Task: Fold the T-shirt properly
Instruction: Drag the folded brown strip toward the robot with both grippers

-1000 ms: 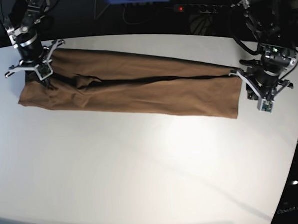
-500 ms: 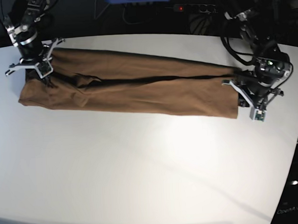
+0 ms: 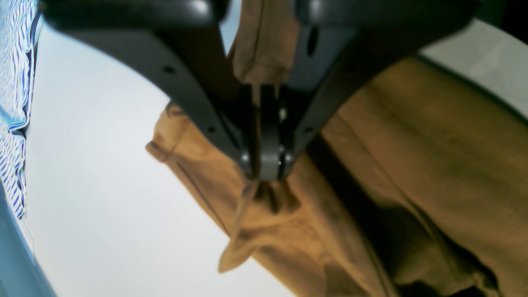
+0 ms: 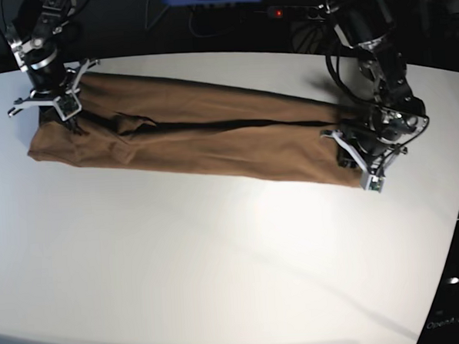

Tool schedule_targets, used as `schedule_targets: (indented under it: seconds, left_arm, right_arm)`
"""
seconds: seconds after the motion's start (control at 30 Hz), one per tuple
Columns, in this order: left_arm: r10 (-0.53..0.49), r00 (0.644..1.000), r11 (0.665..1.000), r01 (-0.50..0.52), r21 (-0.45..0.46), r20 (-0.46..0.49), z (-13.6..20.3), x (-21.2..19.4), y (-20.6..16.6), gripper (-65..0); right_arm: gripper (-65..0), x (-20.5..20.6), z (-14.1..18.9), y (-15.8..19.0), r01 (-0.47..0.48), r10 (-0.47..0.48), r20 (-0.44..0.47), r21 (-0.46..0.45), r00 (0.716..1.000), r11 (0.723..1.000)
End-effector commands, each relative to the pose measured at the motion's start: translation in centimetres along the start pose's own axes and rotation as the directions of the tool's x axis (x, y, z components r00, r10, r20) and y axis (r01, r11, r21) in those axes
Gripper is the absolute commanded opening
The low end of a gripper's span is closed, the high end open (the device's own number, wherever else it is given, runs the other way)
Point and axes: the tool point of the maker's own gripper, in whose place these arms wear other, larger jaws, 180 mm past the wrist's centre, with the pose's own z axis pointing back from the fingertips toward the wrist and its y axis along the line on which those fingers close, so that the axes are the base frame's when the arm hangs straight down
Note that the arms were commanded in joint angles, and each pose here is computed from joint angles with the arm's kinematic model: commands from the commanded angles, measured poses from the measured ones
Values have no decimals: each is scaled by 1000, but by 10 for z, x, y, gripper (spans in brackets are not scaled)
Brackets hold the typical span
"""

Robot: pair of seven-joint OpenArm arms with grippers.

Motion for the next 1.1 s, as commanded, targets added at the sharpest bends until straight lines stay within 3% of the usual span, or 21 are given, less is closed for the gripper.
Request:
schedule_targets:
  seconds: [0.0,0.43,1.07]
  left_arm:
    - [-9,1000,1000,9,8,-12,-1,-1,2,-568]
    - [40,997,998,-37,47,-70,8,-45,18,-568]
    - [50,988,998,-44,49,-144,18,-86,15,-568]
  right_arm:
    - [-643,10,2,-8,-5,6,40,-26,999,1000]
    - [-643,24,8,-15,-25,29,87,-48,996,999]
    - [-643,-11,35,15,-25,25,5,40,1000,999]
